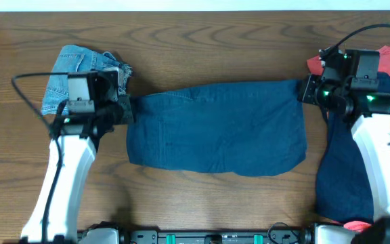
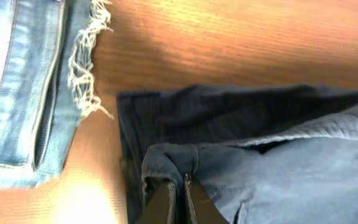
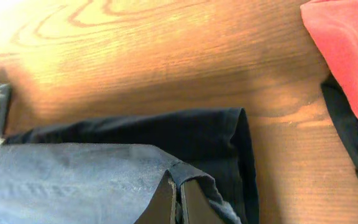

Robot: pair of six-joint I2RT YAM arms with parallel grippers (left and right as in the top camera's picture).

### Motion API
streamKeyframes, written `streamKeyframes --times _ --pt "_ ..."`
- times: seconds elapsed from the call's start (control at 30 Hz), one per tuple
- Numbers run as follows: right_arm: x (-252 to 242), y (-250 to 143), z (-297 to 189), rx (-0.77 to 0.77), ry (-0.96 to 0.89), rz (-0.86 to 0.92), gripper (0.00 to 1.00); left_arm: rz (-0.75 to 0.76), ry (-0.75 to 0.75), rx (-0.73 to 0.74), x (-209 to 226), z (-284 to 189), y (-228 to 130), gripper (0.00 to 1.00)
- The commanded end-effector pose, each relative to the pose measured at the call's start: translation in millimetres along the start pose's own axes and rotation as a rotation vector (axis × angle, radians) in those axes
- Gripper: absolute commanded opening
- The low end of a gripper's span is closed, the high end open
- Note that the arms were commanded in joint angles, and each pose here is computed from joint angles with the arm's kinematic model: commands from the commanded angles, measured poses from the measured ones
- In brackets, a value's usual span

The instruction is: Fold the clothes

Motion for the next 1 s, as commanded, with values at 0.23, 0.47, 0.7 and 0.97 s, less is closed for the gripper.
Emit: streamKeyframes --times 0.23,0.47,0.7,0.97 --pt "-41 -7 56 0.091 -0.192 0.057 0.64 -0.024 0.022 0.074 22 59 1 0.55" --pt "-32 -29 44 0.242 -0.105 -0.030 0.58 -0.040 0.003 0.130 13 34 -10 0.59" --pt "15 -71 35 0.499 0.151 -0.055 0.21 -0.064 -0.060 0.312 -1 34 -44 0.20" --pt "9 -140 38 0.770 -0.326 0.117 0.36 -0.096 0.102 0.476 22 53 -87 0.09"
Point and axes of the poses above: each gripper's point midway between its finger pads, its own z axis out along the fingers, its own x axis along the line the jaws close on, y = z × x, the point moved 9 cm from there along -z, back along the fingers, and after that the axes turned 5 degrees about -z, right-handed, at the moved point
